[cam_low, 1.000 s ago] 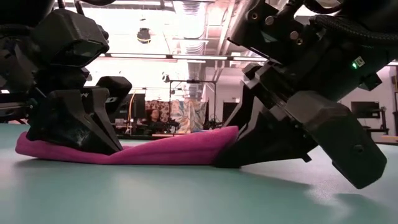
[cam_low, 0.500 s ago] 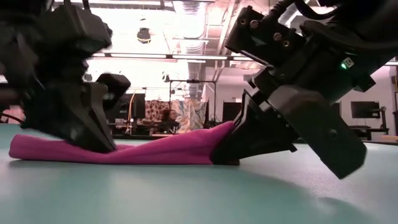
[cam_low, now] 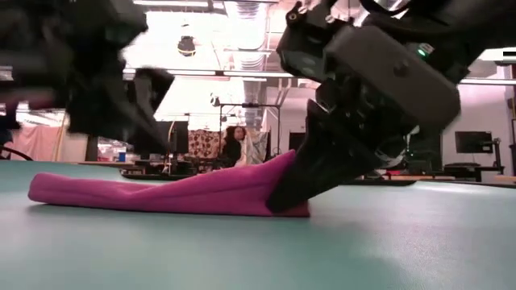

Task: Roll towel into tight, uniform cylinder
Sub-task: Roll the pink towel

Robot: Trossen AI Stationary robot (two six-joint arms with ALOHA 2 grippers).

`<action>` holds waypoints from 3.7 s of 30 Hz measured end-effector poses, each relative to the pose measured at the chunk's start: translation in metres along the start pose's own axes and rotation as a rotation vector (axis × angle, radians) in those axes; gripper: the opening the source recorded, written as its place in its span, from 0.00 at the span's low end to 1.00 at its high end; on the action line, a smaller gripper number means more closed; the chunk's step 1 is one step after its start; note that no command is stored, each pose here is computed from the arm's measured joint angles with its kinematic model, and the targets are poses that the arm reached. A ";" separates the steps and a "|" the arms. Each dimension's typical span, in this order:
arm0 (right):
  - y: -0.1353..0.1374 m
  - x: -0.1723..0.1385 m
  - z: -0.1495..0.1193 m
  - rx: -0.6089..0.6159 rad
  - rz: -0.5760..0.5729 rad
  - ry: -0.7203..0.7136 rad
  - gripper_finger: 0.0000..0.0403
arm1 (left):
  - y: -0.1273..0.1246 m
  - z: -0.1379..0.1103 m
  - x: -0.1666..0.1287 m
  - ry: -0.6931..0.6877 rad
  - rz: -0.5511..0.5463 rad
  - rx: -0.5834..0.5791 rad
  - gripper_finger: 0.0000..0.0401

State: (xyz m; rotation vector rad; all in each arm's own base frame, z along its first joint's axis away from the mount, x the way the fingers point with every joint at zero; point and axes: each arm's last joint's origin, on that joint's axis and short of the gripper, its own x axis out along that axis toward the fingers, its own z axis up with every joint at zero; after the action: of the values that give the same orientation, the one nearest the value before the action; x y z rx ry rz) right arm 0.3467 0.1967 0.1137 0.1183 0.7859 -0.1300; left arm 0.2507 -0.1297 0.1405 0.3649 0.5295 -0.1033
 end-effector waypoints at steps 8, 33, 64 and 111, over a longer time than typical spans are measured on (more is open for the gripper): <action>-0.008 -0.014 0.014 0.214 0.066 0.061 0.08 | 0.005 -0.025 0.018 0.101 0.003 0.055 0.00; -0.030 -0.046 0.043 0.662 0.066 0.088 0.08 | 0.006 -0.038 0.022 0.148 -0.190 -0.033 0.00; -0.085 -0.008 0.047 0.755 -0.059 0.226 0.08 | -0.005 -0.036 0.018 0.127 -0.291 -0.008 0.00; -0.102 0.024 0.068 0.643 -0.040 0.255 0.08 | -0.016 0.002 -0.030 0.128 -0.168 0.009 0.00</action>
State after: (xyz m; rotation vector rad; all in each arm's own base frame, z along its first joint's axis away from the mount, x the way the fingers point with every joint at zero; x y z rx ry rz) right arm 0.3942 0.0843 0.1387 0.7389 0.9782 -0.4097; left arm 0.2230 -0.1457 0.1525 0.3366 0.6862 -0.2460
